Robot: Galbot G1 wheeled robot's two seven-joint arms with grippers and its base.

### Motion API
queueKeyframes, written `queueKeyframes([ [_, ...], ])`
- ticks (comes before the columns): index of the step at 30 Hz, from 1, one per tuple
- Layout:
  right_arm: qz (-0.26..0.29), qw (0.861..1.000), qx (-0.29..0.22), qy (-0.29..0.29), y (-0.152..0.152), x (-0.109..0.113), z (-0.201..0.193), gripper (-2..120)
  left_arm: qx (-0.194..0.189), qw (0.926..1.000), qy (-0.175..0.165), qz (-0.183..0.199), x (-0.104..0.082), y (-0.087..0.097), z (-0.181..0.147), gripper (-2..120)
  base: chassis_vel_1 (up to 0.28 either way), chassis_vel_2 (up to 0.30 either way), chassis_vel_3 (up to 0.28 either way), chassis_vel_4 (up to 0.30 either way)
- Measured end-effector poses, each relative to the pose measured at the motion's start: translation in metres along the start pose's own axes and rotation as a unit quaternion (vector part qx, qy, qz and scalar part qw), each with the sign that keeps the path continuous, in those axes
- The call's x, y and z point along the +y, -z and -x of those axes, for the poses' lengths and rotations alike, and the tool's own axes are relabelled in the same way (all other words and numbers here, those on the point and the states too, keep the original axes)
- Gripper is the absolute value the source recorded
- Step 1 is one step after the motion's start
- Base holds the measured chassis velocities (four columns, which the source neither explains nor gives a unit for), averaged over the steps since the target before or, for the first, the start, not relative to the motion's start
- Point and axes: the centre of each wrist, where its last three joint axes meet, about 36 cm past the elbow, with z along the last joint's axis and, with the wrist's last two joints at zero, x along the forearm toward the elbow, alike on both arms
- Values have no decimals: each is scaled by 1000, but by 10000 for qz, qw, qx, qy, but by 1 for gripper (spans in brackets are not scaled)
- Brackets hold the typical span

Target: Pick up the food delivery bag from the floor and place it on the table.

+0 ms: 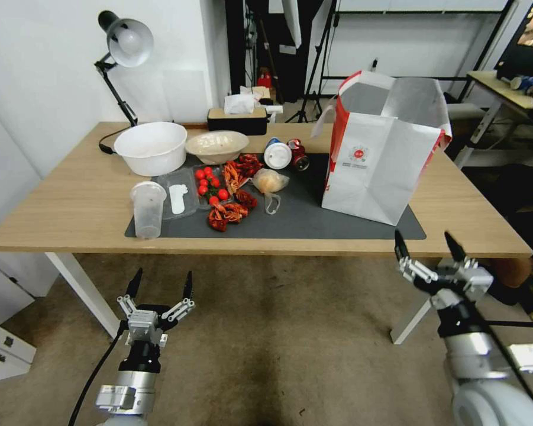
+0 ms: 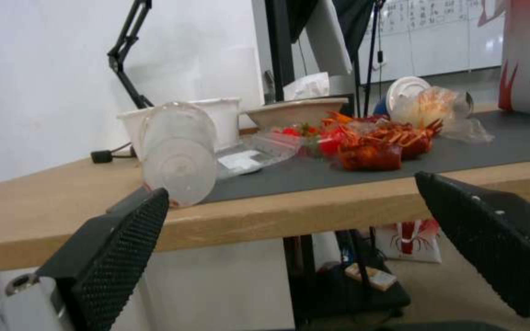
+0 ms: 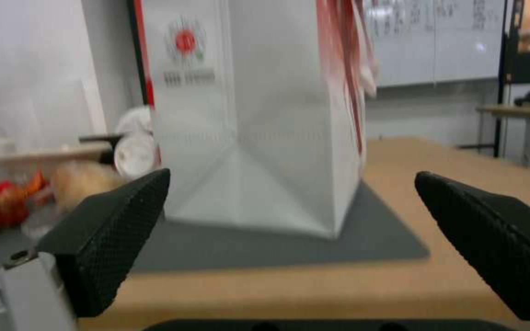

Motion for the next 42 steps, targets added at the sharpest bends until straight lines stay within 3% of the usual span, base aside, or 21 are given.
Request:
queueKeyframes([
  [6,-34,9997,220,-30,-37,0,-22,100,28,10000,-15,5,2,-7,-2,100,0,0,0,0],
  [16,-39,9996,286,-74,-63,-2,-36,100,10,10000,-25,8,1,-10,-2,100,0,0,0,0],
  [42,-32,9996,263,-77,-64,-2,-35,100,2,10000,-64,63,2,-10,-2,100,0,0,0,0],
])
